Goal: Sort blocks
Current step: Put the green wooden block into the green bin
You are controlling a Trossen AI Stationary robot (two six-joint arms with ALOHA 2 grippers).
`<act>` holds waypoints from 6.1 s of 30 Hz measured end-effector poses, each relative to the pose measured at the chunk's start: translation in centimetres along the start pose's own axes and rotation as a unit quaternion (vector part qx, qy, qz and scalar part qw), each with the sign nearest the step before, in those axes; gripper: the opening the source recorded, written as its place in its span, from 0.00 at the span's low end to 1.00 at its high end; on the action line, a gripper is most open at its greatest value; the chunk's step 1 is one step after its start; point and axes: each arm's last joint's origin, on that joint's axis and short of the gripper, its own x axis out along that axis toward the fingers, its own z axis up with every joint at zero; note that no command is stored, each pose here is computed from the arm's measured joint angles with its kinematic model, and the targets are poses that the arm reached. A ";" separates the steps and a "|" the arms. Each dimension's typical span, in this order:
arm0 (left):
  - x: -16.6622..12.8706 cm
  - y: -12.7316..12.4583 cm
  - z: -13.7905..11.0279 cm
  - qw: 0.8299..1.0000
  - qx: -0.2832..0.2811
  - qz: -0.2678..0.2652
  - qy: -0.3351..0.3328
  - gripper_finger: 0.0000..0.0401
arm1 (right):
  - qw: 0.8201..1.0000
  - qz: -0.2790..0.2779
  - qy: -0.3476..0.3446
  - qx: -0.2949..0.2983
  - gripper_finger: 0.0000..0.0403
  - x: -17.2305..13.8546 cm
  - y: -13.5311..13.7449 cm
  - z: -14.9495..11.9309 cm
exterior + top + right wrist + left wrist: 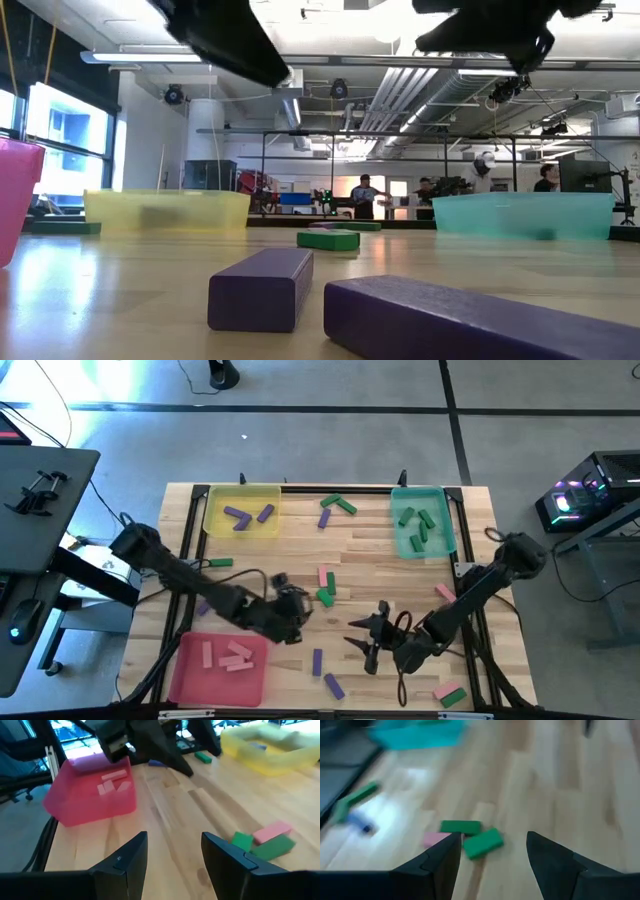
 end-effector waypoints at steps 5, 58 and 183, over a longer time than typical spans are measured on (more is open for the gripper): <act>4.1 -0.2 -0.5 0.987 0.105 -0.116 0.031 0.53 | 1.000 0.018 0.006 0.005 0.43 1.1 0.7 -1.5; 12.4 3.6 -3.2 0.923 0.306 -0.199 0.118 0.53 | 0.983 -0.031 -0.174 -0.044 0.43 -16.7 5.5 -1.3; 6.3 -4.4 -3.7 0.944 -0.076 -0.222 -0.231 0.45 | 0.796 -0.347 0.405 0.287 0.09 -3.2 -39.9 4.6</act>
